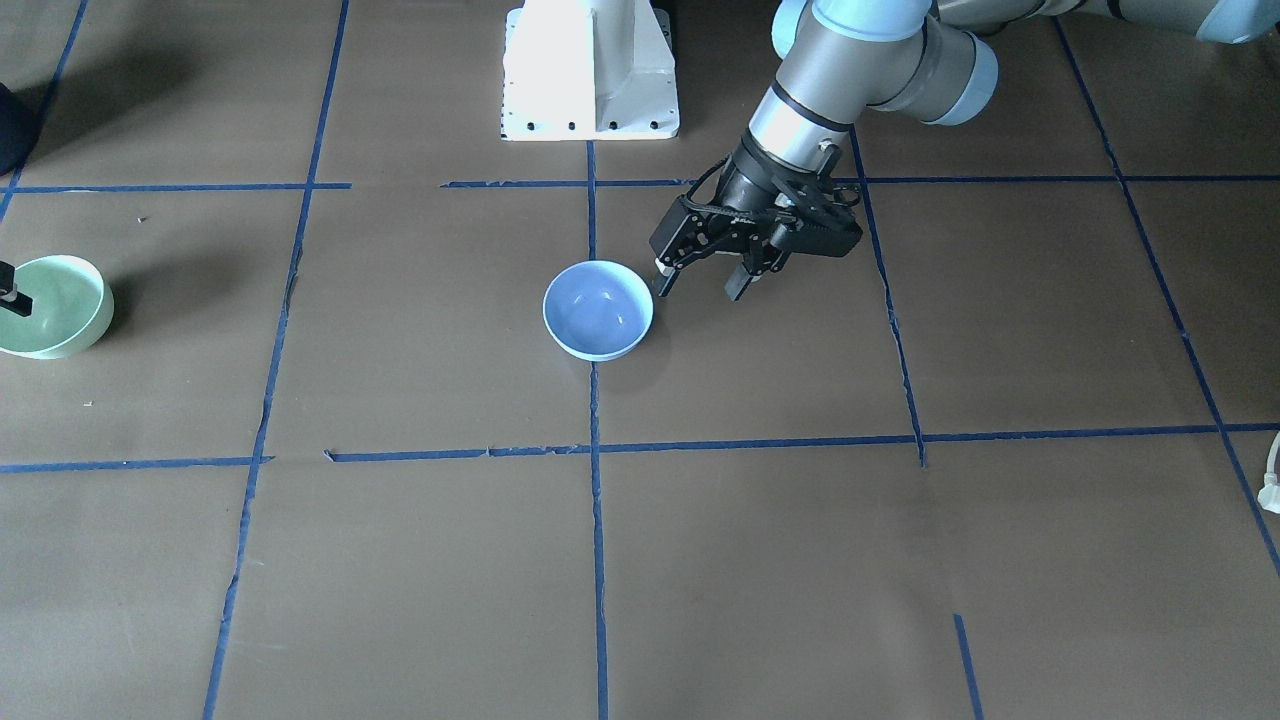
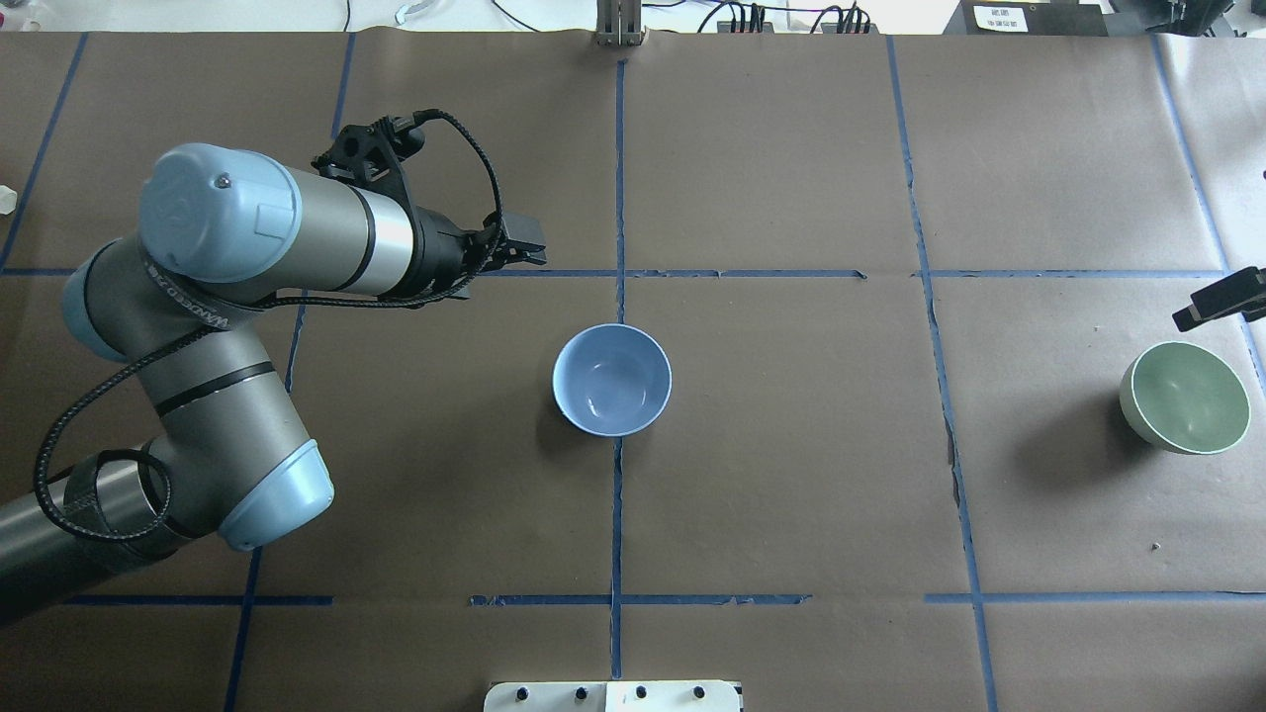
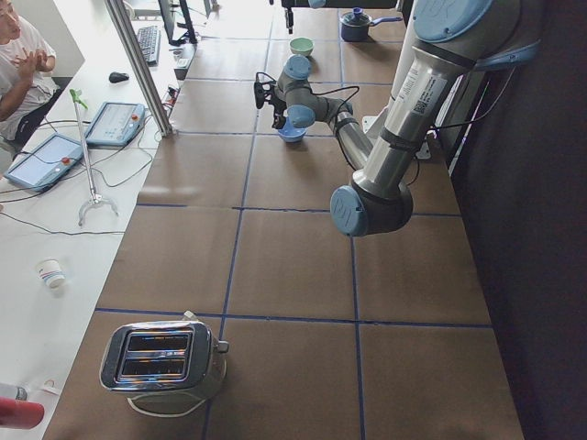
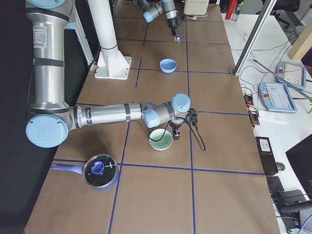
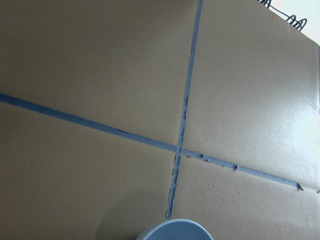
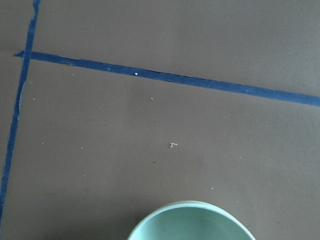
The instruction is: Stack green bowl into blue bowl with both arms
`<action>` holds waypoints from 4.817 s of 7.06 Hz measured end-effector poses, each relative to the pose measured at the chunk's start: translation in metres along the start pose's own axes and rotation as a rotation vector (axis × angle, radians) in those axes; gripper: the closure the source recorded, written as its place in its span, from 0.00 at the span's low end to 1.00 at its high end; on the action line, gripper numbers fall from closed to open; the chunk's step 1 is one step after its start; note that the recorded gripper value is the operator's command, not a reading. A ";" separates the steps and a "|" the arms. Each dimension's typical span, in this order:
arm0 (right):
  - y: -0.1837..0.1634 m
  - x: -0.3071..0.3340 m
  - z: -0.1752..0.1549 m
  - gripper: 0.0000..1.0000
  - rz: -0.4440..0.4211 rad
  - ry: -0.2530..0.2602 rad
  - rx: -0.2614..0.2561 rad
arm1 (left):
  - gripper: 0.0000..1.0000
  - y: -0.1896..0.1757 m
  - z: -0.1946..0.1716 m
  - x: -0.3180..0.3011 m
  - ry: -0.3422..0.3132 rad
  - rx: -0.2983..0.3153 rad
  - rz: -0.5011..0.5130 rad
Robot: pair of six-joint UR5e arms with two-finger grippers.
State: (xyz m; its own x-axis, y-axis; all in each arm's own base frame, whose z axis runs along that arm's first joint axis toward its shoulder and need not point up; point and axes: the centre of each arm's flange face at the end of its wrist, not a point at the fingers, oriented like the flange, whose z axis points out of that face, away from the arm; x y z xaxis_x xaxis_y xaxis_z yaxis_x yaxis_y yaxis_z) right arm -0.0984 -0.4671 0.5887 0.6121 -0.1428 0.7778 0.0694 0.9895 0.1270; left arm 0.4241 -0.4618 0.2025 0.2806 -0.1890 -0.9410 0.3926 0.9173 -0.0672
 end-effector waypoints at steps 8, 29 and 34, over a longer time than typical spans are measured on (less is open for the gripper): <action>0.072 0.049 0.093 1.00 0.116 0.084 -0.049 | 0.00 -0.009 0.007 -0.014 -0.031 0.014 -0.008; 0.005 -0.568 0.133 1.00 0.519 -0.238 0.113 | 0.00 -0.034 -0.050 -0.002 0.059 0.076 -0.015; -0.001 -0.566 0.137 0.71 0.525 -0.226 0.155 | 0.00 -0.035 -0.051 -0.002 0.060 0.077 -0.015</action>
State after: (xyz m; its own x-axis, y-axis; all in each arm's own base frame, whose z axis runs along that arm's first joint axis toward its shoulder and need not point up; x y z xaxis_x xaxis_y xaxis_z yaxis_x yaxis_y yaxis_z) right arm -0.5534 -0.3904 0.2326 0.3495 0.3463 0.8706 -0.3236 0.9166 -0.2348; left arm 0.3656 -0.4754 0.1894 0.2222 -0.1788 -0.9585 0.4634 0.8843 -0.0575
